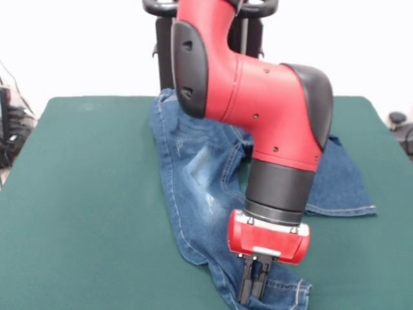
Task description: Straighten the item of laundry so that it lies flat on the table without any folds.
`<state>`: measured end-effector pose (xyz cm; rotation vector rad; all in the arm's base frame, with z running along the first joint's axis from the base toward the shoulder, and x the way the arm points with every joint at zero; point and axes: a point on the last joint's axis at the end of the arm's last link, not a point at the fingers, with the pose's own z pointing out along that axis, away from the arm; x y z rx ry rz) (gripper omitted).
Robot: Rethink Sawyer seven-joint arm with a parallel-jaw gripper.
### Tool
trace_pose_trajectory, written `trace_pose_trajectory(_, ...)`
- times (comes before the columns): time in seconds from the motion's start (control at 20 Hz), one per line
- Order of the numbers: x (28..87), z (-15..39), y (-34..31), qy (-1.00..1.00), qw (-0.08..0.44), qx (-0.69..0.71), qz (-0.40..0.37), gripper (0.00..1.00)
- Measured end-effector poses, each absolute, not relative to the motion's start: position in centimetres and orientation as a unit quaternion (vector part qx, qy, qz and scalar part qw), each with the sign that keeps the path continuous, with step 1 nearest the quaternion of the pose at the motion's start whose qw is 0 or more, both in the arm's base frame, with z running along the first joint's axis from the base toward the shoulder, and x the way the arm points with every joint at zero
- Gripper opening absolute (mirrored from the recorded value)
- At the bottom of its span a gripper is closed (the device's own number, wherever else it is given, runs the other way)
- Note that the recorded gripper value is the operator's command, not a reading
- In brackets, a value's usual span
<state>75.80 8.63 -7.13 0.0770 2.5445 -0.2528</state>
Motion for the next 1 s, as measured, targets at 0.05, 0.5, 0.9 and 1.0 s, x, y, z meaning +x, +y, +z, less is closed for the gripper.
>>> trace_pose_trajectory(0.05, 75.6, -7.2, 8.5, 0.95, 0.296, 0.029, -0.091, 0.0)
trace_pose_trajectory(0.5, 74.2, -8.2, 7.6, 0.93, 0.36, 0.018, -0.068, 0.0)
trace_pose_trajectory(0.9, 74.1, -8.3, 7.4, 0.928, 0.367, 0.008, -0.065, 0.0)
trace_pose_trajectory(1.0, 74.0, -8.3, 7.3, 0.927, 0.37, 0.003, -0.065, 0.0)
